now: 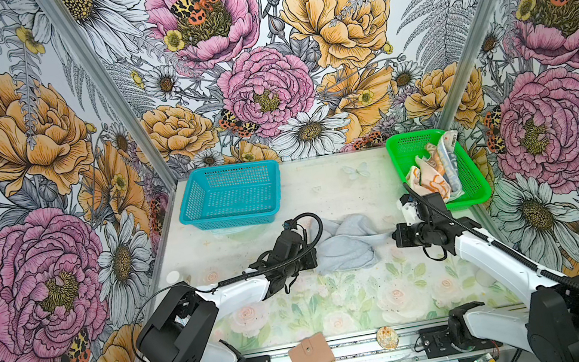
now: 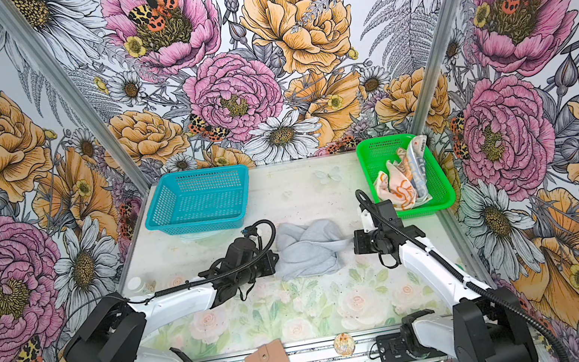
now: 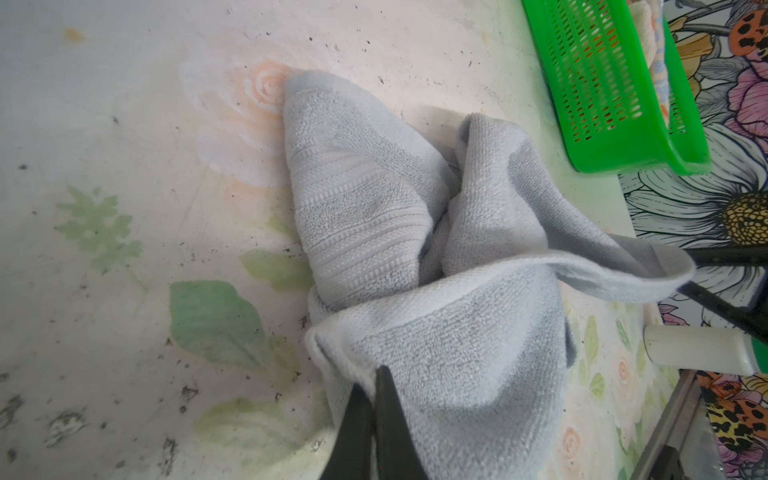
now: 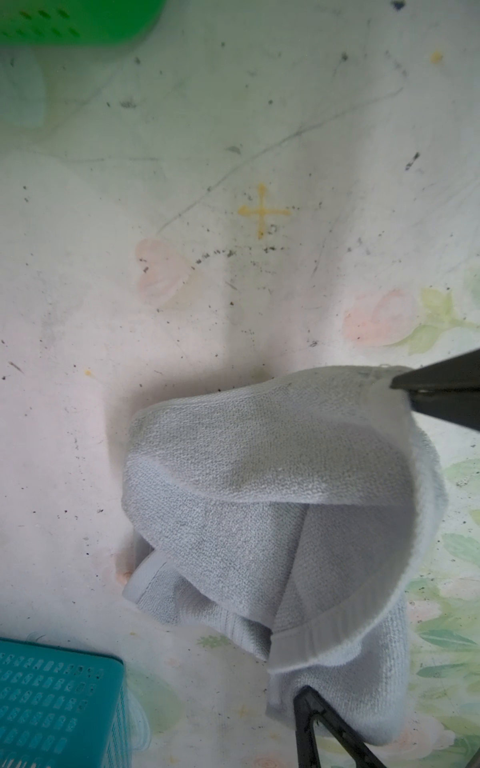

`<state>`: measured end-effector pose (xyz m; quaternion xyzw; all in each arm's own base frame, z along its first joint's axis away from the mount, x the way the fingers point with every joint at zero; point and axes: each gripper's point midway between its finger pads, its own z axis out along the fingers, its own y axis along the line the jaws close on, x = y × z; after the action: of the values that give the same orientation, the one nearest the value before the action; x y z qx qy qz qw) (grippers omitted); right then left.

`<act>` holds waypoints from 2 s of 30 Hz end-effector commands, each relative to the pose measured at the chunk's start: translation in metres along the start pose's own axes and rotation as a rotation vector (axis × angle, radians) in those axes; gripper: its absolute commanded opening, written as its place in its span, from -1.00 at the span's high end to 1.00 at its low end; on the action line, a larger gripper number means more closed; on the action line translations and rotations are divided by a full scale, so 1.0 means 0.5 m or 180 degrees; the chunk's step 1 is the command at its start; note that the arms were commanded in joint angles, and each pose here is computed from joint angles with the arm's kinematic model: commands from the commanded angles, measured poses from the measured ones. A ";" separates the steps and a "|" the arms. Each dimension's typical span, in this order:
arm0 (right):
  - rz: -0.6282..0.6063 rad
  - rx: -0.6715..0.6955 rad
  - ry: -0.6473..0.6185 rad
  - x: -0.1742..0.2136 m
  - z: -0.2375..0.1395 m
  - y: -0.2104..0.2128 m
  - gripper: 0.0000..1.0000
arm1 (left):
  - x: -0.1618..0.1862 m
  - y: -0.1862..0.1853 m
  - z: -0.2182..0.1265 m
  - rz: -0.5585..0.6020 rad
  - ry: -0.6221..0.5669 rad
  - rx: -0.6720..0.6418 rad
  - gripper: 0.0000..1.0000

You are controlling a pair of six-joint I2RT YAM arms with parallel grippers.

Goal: Fold and stack the towels
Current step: 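Lift the grey towel high with both grippers holding its two corners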

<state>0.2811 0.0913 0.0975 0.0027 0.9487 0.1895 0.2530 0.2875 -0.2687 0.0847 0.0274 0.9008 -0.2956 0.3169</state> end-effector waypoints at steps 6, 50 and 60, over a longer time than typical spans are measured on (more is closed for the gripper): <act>-0.0286 -0.0487 -0.0650 -0.164 -0.102 0.108 1.00 | -0.162 -0.112 -0.141 0.1037 -0.0765 0.0191 1.00; -0.1807 -0.1251 -0.4058 -0.467 -0.985 0.471 1.00 | -0.511 -0.491 -1.044 0.3071 -0.4521 0.0672 1.00; -0.1938 -0.1347 -0.4098 -0.419 -1.013 0.480 1.00 | -0.466 -0.495 -1.091 0.3232 -0.4579 0.0996 1.00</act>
<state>0.2126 0.1215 0.6776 -0.2109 0.5334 0.2692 0.7736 0.1392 -0.1647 0.6699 0.2903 0.3496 -0.1765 0.8731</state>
